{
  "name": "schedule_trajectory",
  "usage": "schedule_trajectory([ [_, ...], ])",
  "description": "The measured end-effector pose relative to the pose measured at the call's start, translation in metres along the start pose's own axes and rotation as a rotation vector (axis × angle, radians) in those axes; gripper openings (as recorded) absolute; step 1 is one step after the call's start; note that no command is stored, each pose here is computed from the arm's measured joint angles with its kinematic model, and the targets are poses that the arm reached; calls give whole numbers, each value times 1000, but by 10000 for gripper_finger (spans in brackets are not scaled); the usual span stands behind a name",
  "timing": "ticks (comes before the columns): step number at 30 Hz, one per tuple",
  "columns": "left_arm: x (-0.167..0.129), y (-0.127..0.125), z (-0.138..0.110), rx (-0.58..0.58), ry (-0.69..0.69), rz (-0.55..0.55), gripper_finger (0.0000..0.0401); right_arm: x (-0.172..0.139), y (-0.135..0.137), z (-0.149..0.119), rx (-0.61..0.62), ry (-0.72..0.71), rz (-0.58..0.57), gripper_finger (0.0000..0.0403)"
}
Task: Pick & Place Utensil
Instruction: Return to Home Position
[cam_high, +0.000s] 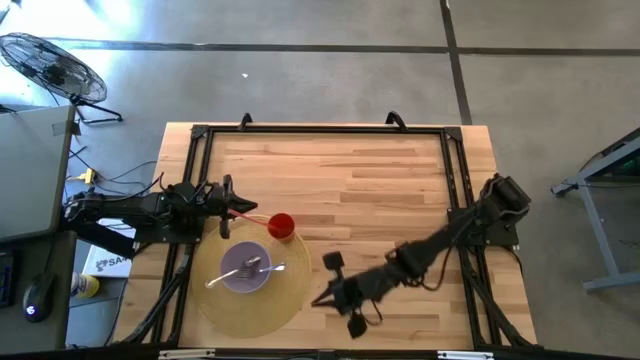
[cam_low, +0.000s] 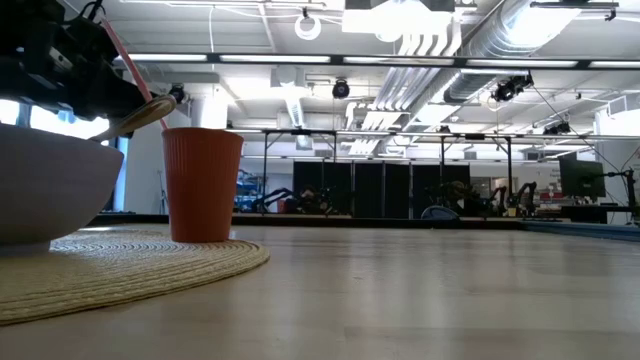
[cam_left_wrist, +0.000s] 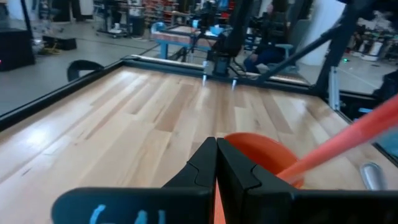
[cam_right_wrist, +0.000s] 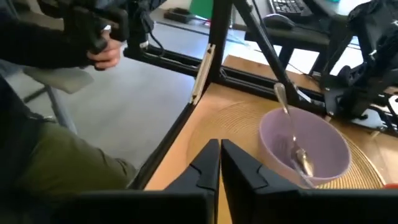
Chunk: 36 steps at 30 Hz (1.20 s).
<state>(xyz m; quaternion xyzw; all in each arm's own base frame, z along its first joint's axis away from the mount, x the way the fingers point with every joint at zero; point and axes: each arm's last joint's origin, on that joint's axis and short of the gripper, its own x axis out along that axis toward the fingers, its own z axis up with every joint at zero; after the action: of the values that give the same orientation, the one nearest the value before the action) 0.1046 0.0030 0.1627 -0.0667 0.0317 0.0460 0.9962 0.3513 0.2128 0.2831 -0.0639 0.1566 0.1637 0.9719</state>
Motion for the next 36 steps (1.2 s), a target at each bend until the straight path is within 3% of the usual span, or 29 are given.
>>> schedule_trajectory([
  [5, 0, -1, 0, 0, 4, -26, 1, -10, -42, 1, 22, -38, 12, 25],
  [11, 0, -1, -1, 0, 8, -19, 1, -52, -78, -30, 39, -174, -18, 16],
  [23, 0, 0, -2, 2, 25, -17, 1, -182, -100, -111, 87, -425, -176, 8],
  [27, 0, 0, -2, 2, 25, -16, 1, -206, -112, -133, 162, -490, -251, 3],
  [31, 0, 0, -2, 2, 25, -16, 1, -218, -120, -155, 214, -506, -249, 4],
  [36, 0, 0, -2, 2, 25, -16, 1, -226, -121, -177, 188, -548, -271, 1],
])
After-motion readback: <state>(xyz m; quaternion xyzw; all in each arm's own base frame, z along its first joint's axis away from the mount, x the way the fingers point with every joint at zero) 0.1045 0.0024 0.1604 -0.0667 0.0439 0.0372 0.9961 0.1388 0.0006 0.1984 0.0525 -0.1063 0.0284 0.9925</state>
